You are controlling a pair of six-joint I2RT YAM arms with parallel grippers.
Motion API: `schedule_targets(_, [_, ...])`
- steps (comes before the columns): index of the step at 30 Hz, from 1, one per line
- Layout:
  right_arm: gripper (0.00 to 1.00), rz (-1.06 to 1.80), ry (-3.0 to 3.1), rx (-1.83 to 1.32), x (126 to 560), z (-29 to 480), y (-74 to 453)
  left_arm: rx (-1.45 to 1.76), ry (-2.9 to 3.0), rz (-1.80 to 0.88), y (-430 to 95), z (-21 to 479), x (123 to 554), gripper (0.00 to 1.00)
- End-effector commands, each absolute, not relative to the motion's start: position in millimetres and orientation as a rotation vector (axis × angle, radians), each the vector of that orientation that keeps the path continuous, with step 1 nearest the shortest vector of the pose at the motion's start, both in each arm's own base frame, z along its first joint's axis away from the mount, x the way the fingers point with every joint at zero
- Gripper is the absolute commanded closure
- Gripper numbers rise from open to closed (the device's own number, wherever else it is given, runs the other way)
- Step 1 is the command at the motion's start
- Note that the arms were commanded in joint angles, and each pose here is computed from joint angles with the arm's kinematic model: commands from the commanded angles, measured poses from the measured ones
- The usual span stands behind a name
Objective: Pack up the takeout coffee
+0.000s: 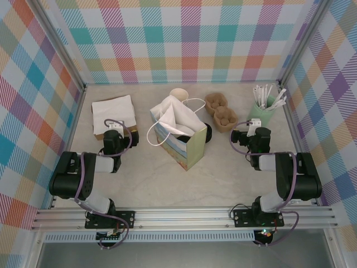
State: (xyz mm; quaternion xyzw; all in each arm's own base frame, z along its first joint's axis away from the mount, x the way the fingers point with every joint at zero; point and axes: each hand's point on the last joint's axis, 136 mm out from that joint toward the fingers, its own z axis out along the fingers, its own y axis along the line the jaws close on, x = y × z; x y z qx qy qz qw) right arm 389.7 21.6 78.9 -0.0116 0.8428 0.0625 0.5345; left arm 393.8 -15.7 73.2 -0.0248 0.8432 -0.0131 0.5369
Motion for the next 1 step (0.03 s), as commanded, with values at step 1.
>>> schedule_targets(1, [0.0,0.158,1.97,-0.046,397.5,90.6,22.7,-0.073,1.995,-0.042,-13.2,78.1,398.7,0.0])
